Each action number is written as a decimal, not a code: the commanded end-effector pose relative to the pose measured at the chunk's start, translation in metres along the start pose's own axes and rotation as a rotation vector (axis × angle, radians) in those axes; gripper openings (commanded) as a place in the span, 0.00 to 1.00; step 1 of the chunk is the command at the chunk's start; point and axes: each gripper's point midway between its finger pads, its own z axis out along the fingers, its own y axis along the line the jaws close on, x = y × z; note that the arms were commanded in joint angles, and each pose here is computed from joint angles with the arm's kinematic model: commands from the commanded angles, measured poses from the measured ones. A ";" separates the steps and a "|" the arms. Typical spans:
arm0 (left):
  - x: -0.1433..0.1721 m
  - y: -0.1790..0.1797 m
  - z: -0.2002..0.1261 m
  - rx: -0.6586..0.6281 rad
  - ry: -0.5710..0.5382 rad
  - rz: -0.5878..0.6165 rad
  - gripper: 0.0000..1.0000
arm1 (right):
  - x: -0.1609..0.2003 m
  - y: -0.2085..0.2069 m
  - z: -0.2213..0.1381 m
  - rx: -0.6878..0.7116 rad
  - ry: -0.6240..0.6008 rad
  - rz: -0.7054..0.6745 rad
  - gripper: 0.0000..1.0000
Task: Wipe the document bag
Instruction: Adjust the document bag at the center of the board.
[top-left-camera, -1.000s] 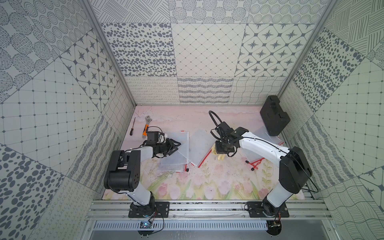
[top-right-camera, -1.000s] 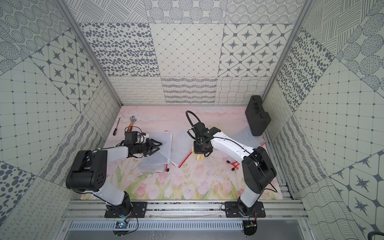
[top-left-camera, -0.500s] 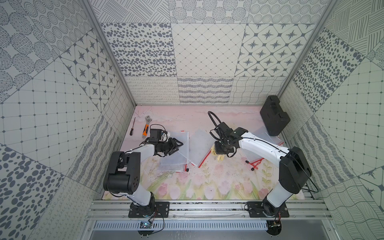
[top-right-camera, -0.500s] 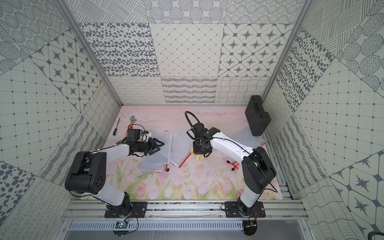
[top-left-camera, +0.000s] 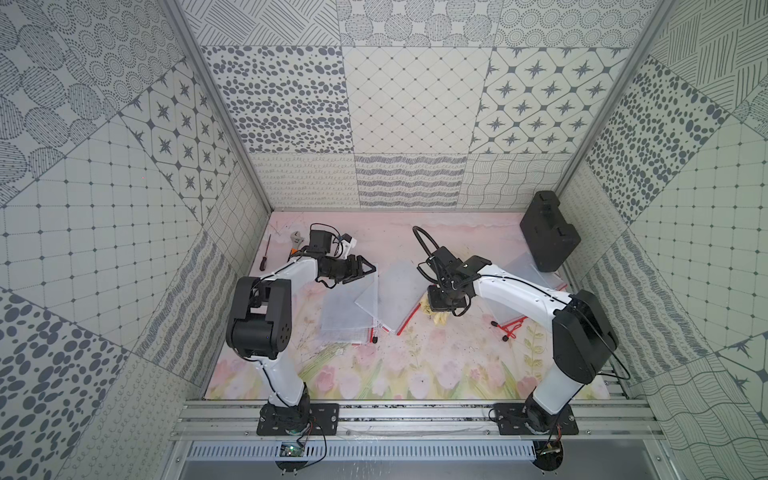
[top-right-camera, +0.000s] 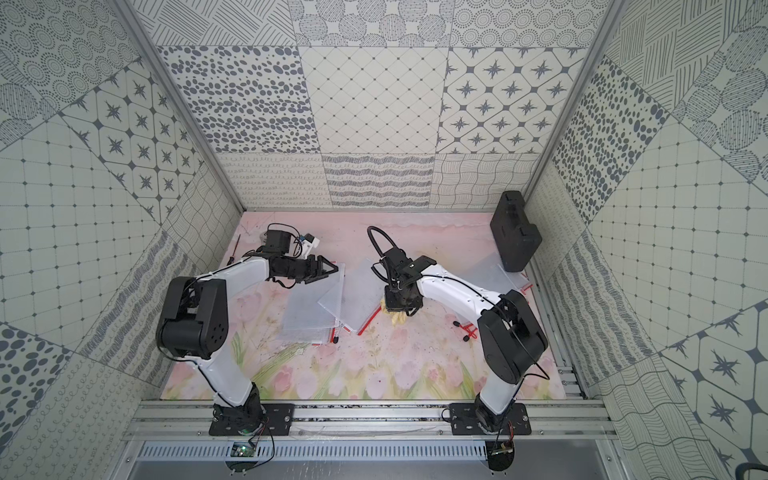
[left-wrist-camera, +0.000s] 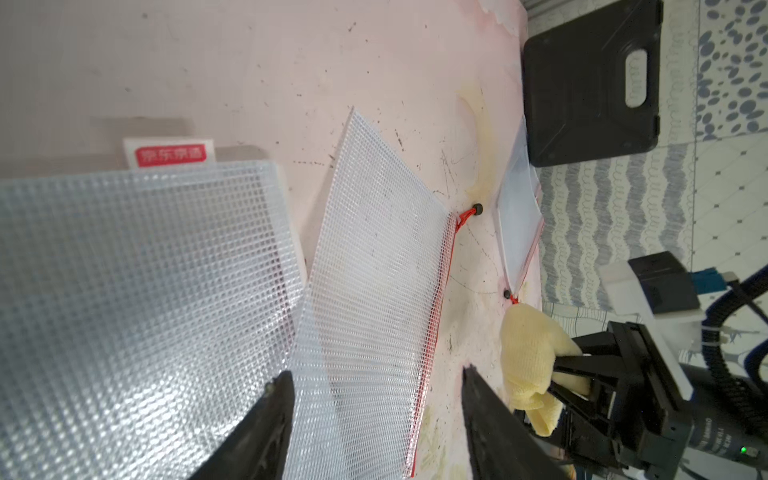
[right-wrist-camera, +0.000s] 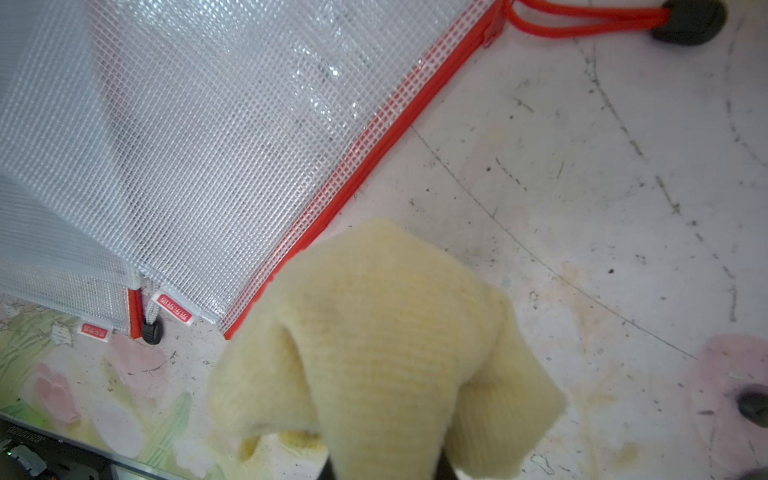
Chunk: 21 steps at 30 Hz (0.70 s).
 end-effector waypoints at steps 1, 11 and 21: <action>0.038 0.000 0.011 -0.009 0.257 0.230 0.62 | 0.000 0.001 -0.008 0.001 -0.007 -0.029 0.00; 0.061 0.028 0.025 -0.114 0.413 0.253 0.61 | 0.003 -0.001 0.000 0.021 0.027 -0.046 0.00; 0.073 0.027 0.033 -0.088 0.451 0.224 0.43 | 0.006 -0.002 0.004 0.022 0.039 -0.042 0.00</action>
